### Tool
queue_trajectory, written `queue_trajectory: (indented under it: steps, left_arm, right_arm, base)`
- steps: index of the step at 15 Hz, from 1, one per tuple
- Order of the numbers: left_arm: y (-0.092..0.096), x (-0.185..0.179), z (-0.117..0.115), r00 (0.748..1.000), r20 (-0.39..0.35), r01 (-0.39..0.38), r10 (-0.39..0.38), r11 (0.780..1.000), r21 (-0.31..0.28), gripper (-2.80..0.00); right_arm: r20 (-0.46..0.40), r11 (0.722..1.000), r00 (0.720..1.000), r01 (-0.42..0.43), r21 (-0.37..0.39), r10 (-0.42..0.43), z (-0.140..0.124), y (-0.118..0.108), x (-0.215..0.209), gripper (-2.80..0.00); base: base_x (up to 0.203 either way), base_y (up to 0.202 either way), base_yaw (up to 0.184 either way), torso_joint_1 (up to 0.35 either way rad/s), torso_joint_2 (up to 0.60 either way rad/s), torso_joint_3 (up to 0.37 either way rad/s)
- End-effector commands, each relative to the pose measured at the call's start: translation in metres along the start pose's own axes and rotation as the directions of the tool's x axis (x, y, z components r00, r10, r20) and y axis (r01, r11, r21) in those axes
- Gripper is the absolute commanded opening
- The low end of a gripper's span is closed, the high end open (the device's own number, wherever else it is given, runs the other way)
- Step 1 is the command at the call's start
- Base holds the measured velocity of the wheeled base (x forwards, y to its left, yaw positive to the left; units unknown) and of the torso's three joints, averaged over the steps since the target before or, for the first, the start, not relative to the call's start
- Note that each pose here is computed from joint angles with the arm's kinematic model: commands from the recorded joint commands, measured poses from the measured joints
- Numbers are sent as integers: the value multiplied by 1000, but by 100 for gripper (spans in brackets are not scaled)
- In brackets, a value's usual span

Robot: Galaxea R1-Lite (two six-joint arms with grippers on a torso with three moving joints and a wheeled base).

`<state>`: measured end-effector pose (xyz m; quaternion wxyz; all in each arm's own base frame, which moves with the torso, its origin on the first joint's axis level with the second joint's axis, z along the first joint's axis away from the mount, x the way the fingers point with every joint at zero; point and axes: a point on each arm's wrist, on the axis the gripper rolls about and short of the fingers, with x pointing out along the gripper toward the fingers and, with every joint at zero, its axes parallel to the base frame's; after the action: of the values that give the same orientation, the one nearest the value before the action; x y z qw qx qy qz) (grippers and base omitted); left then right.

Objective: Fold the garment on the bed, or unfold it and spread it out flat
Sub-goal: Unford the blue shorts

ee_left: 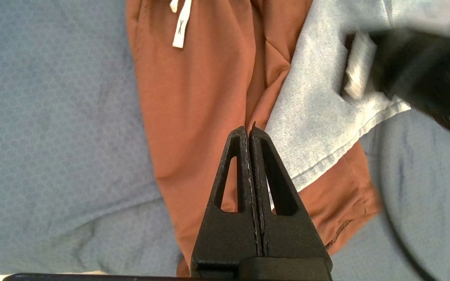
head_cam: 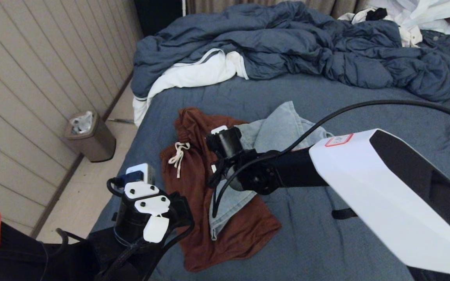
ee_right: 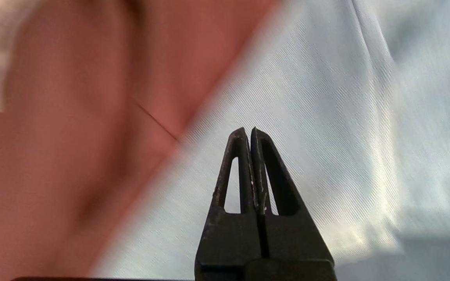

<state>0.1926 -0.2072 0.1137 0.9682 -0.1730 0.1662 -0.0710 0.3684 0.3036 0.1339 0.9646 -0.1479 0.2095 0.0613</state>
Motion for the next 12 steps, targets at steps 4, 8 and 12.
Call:
queue_trajectory:
  steps: [4,8,12]
  left_arm:
    - [0,1,-3,1000,-3,-4,4,1000,-2,-280]
    - [1,2,-5,1000,-10,-8,9,1000,2,-280]
    - [1,3,-6,1000,-10,-8,9,1000,2,-280]
  right_arm:
    - [-90,988,986,144,61,-138,-24,-80,3,0]
    - [-135,982,977,174,75,-163,-37,-93,7,0]
    - [-184,982,971,169,81,-152,-60,-88,10,0]
  base:
    - [0,0,0,0,0,0]
    - [0,0,0,0,0,0]
    - [0,0,0,0,0,0]
